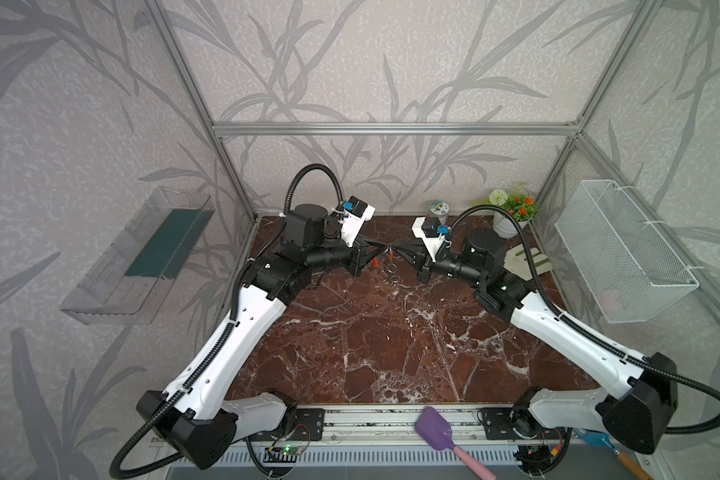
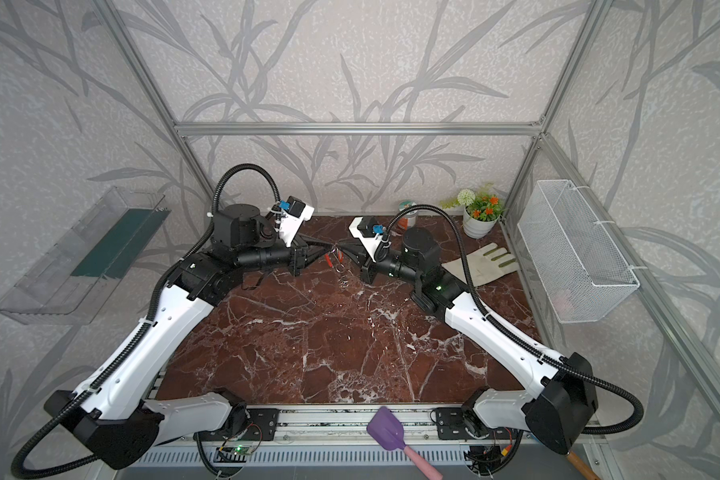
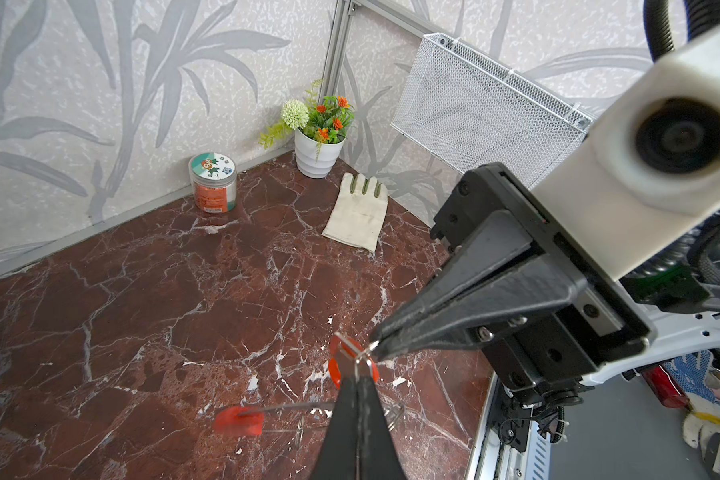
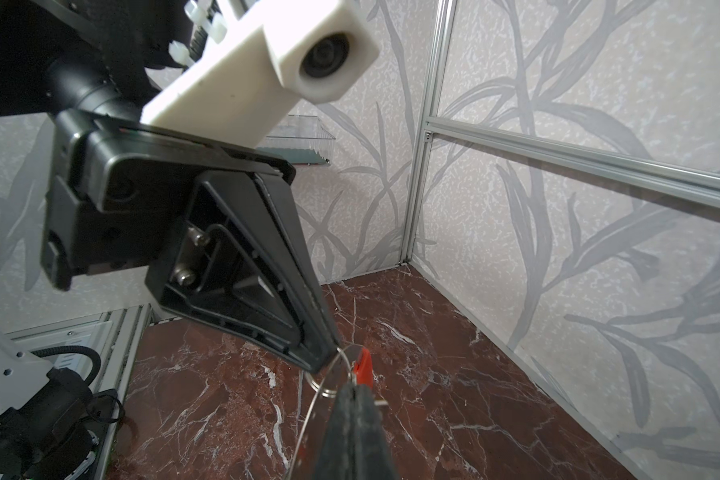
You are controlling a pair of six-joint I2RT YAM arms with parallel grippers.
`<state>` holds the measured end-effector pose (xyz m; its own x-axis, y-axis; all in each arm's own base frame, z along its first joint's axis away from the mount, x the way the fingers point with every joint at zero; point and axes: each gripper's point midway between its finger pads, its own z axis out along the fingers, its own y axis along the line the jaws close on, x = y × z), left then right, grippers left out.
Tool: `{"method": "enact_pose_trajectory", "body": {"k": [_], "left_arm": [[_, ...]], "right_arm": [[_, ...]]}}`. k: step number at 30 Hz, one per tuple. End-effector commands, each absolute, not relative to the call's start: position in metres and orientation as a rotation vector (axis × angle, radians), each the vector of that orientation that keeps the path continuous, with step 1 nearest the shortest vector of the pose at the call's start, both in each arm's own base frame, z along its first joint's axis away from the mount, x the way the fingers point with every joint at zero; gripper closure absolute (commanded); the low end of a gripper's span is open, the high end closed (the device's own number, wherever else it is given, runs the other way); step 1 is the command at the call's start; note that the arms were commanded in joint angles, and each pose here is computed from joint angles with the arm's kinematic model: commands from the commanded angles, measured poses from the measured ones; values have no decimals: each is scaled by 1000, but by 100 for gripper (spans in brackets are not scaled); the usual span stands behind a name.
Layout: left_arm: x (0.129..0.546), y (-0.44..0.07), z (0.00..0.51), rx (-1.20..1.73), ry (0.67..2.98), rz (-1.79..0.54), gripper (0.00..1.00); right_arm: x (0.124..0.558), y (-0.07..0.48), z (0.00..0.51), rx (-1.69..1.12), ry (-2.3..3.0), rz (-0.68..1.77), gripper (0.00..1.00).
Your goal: Put the keys on the keyring
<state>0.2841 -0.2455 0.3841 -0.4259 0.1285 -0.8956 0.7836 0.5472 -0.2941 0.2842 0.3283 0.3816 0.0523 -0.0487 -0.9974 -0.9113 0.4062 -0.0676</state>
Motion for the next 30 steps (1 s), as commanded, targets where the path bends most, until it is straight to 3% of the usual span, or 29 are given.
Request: {"method": "enact_pose_trajectory", "body": {"k": [1,30], "left_arm": [[282,-248,401,758,1824,-927,100],[293,-243,396,712,1861,-871,100]], "right_arm": [[282,331,388,-951,1328,837,100],[268,334,385,-1006,1297,886,100]]}}
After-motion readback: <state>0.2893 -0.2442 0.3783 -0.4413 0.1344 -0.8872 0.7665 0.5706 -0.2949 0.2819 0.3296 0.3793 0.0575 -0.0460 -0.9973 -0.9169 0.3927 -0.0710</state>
